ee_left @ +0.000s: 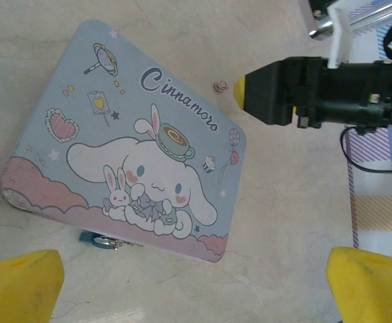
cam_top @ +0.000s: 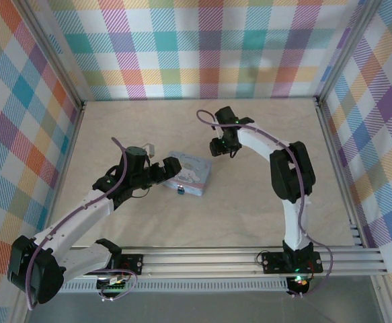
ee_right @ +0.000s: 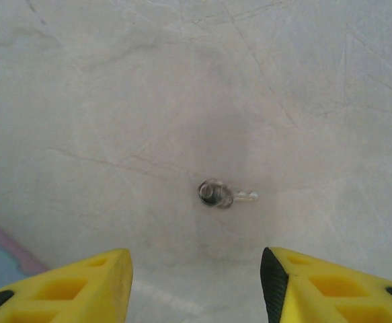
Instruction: Unlock the padlock with the key
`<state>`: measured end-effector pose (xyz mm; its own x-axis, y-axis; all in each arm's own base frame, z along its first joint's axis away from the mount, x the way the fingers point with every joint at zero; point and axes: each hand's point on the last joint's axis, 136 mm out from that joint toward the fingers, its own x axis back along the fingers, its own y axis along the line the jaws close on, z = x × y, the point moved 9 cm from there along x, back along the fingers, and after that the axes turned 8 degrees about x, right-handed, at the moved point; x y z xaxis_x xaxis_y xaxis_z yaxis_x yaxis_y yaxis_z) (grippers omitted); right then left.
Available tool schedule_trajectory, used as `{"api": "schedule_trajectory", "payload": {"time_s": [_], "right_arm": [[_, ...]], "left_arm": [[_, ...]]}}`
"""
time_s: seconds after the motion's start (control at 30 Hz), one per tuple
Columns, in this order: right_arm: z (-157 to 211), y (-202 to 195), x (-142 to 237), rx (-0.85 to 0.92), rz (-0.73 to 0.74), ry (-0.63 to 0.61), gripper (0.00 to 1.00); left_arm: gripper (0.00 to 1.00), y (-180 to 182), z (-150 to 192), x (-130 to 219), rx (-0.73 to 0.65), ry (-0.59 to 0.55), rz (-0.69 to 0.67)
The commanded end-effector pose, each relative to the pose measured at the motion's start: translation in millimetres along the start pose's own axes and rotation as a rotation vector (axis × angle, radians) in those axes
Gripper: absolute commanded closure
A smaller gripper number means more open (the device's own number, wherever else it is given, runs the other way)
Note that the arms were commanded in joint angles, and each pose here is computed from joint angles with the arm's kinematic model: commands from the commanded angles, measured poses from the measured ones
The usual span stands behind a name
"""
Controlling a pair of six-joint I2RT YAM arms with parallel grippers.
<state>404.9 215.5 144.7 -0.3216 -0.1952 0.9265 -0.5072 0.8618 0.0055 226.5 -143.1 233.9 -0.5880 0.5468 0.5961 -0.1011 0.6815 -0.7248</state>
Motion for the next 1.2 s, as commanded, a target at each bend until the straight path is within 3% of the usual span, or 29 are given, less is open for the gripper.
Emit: {"api": "schedule_trajectory", "payload": {"time_s": [0.0, 0.37, 1.17], "right_arm": [[-3, -7, -8, 0.037, 0.039, 0.039, 0.49], [-8, -11, -31, 0.048, 0.049, 0.065, 0.62], [-6, -11, -48, 0.05, 0.043, 0.119, 0.77]], "left_arm": [[0.0, -3, 3, 1, -0.006, -0.007, 0.011], [0.0, -2, 3, -6, -0.003, 0.011, -0.005], [0.0, -4, 1, -4, -0.025, 0.007, -0.014]]}}
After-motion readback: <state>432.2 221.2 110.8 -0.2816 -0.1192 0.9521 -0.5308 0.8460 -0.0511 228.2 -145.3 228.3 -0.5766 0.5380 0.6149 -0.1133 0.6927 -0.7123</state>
